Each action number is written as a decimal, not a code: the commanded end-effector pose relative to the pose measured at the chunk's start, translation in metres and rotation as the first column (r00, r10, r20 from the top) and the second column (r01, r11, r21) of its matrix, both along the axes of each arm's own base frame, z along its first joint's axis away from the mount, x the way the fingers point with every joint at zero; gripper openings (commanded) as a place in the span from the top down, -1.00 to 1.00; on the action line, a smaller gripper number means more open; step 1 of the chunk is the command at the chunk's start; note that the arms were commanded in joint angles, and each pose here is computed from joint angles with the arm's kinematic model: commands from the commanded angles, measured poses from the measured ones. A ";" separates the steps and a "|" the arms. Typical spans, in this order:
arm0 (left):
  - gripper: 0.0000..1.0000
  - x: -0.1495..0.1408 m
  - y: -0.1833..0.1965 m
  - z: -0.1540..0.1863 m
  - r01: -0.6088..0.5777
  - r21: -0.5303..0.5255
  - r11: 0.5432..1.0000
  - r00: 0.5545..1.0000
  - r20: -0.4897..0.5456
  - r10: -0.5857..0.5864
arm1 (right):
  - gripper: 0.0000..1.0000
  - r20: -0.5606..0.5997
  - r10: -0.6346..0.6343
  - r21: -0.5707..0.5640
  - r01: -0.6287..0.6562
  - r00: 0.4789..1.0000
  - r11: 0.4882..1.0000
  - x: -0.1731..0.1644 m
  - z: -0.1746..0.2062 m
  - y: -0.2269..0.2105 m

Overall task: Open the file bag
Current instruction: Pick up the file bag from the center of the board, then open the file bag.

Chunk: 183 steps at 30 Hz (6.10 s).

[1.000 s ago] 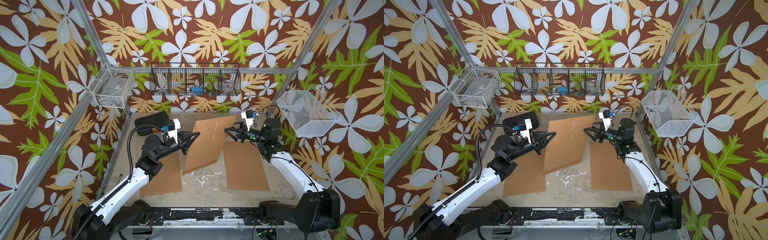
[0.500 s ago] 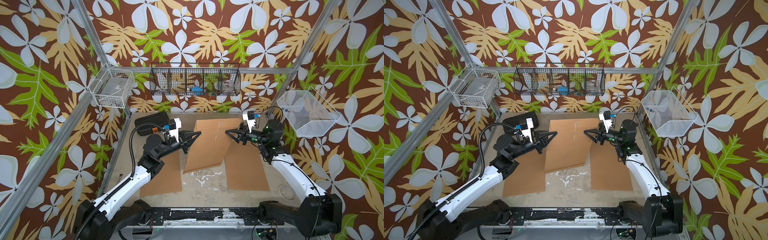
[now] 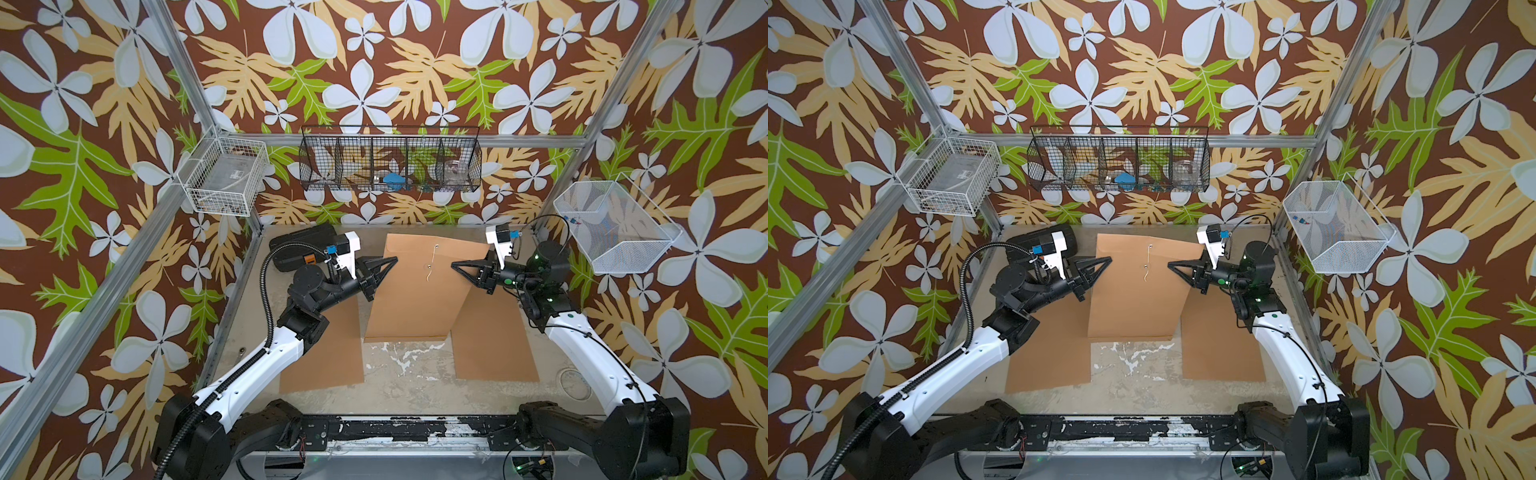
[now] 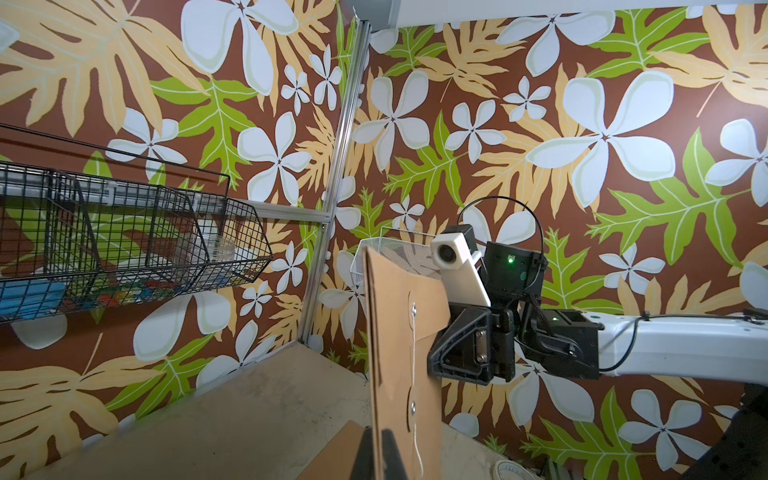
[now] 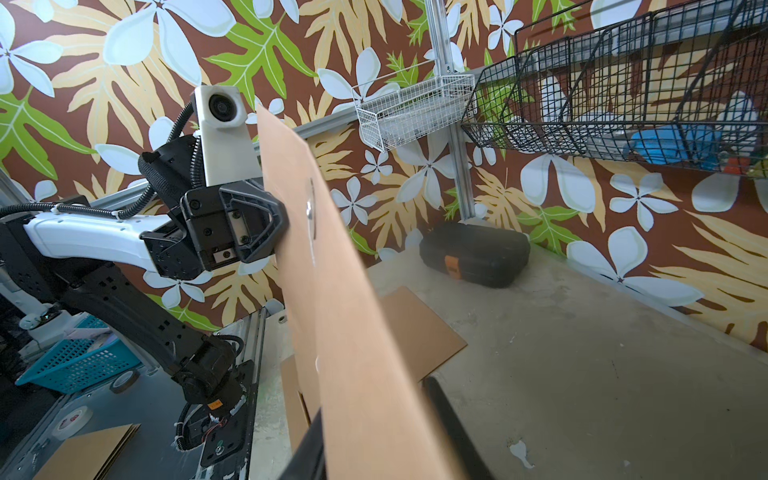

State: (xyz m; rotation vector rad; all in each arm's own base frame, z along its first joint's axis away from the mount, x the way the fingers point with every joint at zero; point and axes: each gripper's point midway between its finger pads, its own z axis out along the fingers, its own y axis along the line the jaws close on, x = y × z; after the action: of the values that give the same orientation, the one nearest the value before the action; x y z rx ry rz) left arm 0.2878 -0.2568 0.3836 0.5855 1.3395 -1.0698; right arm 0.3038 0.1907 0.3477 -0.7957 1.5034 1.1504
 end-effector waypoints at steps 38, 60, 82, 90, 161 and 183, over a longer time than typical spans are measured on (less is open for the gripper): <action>1.00 0.010 -0.018 -0.011 0.109 0.062 0.992 0.993 -0.048 -0.107 | 1.00 0.070 0.040 -0.075 -0.034 0.997 0.997 -0.011 0.019 0.015; 1.00 0.033 0.024 0.000 -0.202 -0.002 0.979 0.977 -0.063 0.202 | 0.16 -0.017 -0.444 -0.151 0.436 0.896 0.887 0.025 -0.007 -0.036; 1.00 0.026 0.023 0.001 -0.165 -0.072 0.984 0.981 -0.115 0.157 | 0.44 0.056 -0.404 -0.164 0.408 0.913 0.898 -0.002 0.014 0.051; 1.00 0.024 0.022 0.000 -0.156 -0.073 0.985 0.982 -0.120 0.147 | 0.47 0.075 -0.398 -0.187 0.405 0.914 0.895 -0.001 0.007 0.076; 1.00 0.012 0.020 0.002 -0.114 -0.084 0.990 0.989 -0.103 0.106 | 0.96 0.086 -0.450 -0.216 0.457 0.889 0.863 0.033 -0.007 0.103; 1.00 0.009 0.022 -0.003 -0.117 -0.085 0.989 0.988 -0.107 0.108 | 1.00 0.120 -0.494 -0.186 0.508 0.861 0.841 0.037 0.020 0.095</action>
State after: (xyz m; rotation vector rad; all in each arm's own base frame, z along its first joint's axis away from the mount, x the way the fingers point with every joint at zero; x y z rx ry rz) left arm 0.3005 -0.2358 0.3710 0.3824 1.4309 -1.0690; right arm 0.3390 0.2867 0.3602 -0.5349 1.6806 0.5794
